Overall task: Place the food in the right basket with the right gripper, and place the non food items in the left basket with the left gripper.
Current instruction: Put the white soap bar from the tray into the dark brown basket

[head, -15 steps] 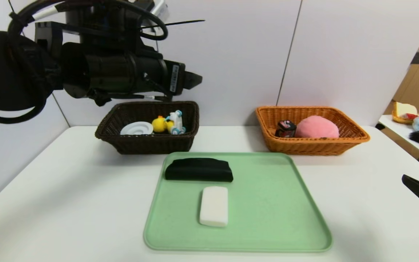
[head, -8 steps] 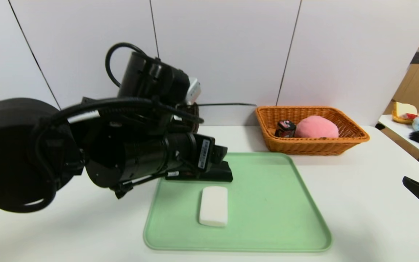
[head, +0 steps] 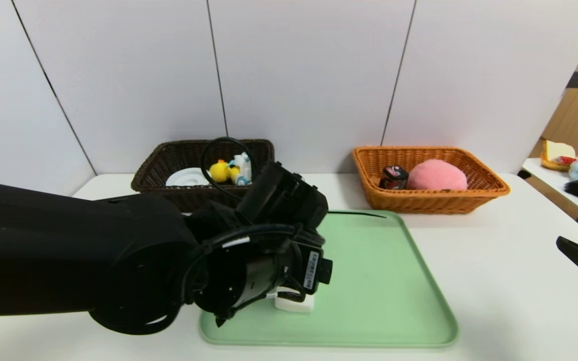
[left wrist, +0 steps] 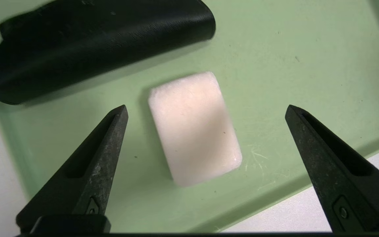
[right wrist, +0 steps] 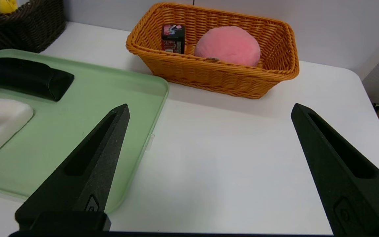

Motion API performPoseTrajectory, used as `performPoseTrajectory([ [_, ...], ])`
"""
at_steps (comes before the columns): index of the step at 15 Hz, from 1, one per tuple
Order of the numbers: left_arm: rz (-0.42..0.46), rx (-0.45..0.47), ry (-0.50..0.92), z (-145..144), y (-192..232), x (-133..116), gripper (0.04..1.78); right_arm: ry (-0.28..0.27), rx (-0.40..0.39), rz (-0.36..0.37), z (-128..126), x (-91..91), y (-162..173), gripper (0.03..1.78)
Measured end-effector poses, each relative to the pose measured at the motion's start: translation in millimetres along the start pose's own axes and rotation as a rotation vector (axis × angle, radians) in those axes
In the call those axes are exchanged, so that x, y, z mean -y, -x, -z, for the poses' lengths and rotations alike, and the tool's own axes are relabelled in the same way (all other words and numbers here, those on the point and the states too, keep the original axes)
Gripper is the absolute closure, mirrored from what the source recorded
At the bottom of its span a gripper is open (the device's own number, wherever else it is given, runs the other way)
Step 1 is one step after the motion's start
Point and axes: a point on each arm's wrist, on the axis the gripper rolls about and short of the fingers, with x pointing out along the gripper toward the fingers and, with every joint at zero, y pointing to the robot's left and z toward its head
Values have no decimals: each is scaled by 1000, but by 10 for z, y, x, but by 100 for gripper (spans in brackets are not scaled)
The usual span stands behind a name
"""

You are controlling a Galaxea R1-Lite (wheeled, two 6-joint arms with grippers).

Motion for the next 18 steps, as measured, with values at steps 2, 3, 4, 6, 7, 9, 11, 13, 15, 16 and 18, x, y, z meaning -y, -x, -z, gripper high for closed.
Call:
performPoseTrajectory([
  [2, -11, -37, -1, 80, -141, 44, 13, 4, 24, 2, -20, 5, -9, 12],
  [3, -16, -51, -1, 109, -204, 59, 13, 3, 22, -1, -19, 5, -15, 12],
  [4, -22, -64, 1, 138, -264, 74, 13, 3, 21, -3, -19, 6, -20, 12],
  [6, -38, -91, 0, 203, -382, 86, 13, 3, 21, -3, -22, 7, -27, 12],
  [7, -44, -104, -5, 232, -425, 86, 13, 2, 22, -3, -26, 8, -29, 12],
  [9, -52, -120, -13, 273, -489, 91, 13, 2, 21, -7, -24, 7, -30, 12],
  [11, -65, -120, -13, 287, -528, 88, 13, 2, 24, -23, -25, 3, -30, 12],
  [13, -85, -119, -13, 304, -549, 82, 13, 3, 23, -23, -24, 4, -31, 12],
  [15, -97, -123, -20, 316, -564, 74, 34, 2, 20, -24, -14, 2, -28, 12],
  [16, -99, -124, -23, 316, -565, 71, 49, 2, 21, -24, -13, 1, -27, 12],
  [18, -97, -125, -24, 316, -561, 74, 75, 2, 21, -24, -11, 0, -24, 12],
])
